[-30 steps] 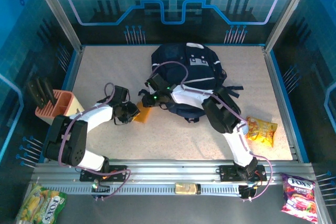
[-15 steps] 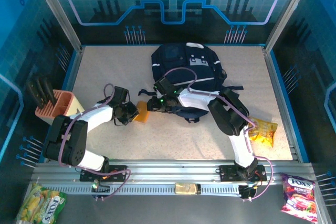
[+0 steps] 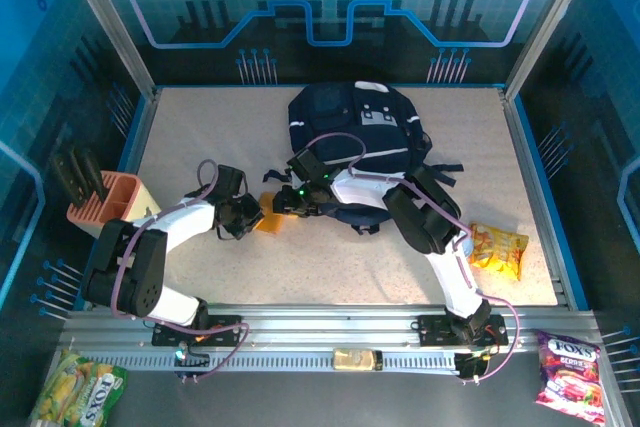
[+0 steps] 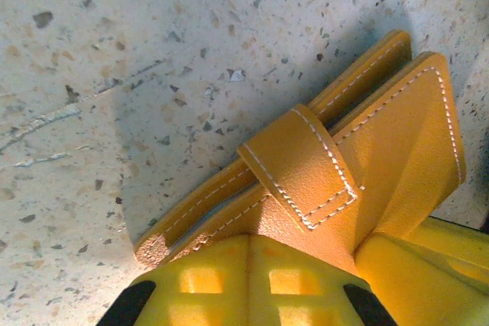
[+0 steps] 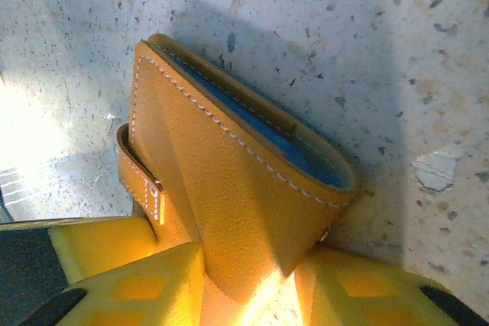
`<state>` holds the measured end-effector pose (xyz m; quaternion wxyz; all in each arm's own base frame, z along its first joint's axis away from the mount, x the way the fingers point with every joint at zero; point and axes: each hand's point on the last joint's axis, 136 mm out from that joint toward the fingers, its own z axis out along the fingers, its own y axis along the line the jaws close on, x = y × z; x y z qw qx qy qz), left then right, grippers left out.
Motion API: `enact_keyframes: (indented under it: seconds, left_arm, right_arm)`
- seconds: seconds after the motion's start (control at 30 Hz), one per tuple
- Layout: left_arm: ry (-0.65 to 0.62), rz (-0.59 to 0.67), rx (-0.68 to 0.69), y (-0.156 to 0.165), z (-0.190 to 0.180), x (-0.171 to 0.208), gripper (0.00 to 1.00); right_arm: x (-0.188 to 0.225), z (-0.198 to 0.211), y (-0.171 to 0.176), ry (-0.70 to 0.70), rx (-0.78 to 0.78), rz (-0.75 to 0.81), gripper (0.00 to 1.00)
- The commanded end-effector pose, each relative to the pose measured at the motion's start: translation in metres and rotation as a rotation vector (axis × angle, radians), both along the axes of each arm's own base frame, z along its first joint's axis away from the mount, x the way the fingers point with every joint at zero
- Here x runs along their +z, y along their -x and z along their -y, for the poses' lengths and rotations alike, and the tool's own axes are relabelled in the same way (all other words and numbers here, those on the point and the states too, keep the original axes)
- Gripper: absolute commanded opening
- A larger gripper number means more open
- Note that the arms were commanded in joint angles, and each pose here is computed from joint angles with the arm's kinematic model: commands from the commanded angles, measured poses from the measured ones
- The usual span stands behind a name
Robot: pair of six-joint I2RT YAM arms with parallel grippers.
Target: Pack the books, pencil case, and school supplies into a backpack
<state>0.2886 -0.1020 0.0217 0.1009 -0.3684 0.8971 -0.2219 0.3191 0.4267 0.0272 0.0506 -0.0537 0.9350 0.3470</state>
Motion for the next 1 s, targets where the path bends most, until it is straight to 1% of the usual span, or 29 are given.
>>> enact_keyframes:
  seconds: [0.0, 0.1, 0.17, 0.27, 0.37, 0.43, 0.5, 0.6, 0.67, 0.73, 0.83, 0.97]
  left_arm:
    - [-0.048, -0.106, 0.012, 0.025, -0.009, -0.024, 0.06]
    - [-0.048, -0.112, 0.014, 0.026, -0.009, -0.026, 0.07]
    - [-0.043, -0.109, 0.014, 0.025, -0.008, -0.026, 0.06]
    - [-0.035, -0.090, 0.012, 0.023, -0.007, -0.020, 0.08]
    - [-0.030, -0.040, 0.004, 0.016, -0.006, -0.006, 0.14]
    - [-0.035, 0.006, -0.004, 0.011, -0.006, 0.009, 0.21]
    - [-0.055, 0.053, -0.012, 0.007, -0.009, 0.028, 0.32]
    - [-0.095, 0.140, -0.035, -0.001, -0.014, 0.058, 0.46]
    - [-0.118, 0.212, -0.071, -0.008, -0.015, 0.080, 0.53]
    - [-0.138, 0.281, -0.125, -0.016, -0.011, 0.100, 0.61]
    - [-0.204, 0.366, -0.210, -0.028, -0.003, 0.127, 0.74]
    - [-0.255, 0.471, -0.345, -0.050, 0.028, 0.155, 0.89]
  right_arm:
    - [0.005, -0.022, 0.008, -0.081, 0.055, -0.026, 0.37]
    - [0.014, -0.029, 0.010, -0.134, 0.076, -0.013, 0.36]
    - [0.020, -0.032, 0.012, -0.157, 0.085, 0.001, 0.34]
    - [0.027, -0.031, 0.010, -0.158, 0.078, 0.030, 0.25]
    - [0.035, -0.022, 0.002, -0.122, 0.062, 0.086, 0.14]
    - [0.044, -0.013, -0.004, -0.102, 0.044, 0.133, 0.10]
    - [0.060, -0.003, -0.011, -0.091, 0.031, 0.198, 0.08]
    - [0.088, 0.017, -0.019, -0.091, 0.016, 0.301, 0.07]
    - [0.108, 0.033, -0.022, -0.097, 0.000, 0.370, 0.07]
    - [0.125, 0.054, -0.026, -0.095, -0.032, 0.430, 0.07]
    - [0.147, 0.092, -0.033, -0.087, -0.099, 0.502, 0.08]
    - [0.171, 0.152, -0.045, -0.060, -0.226, 0.572, 0.08]
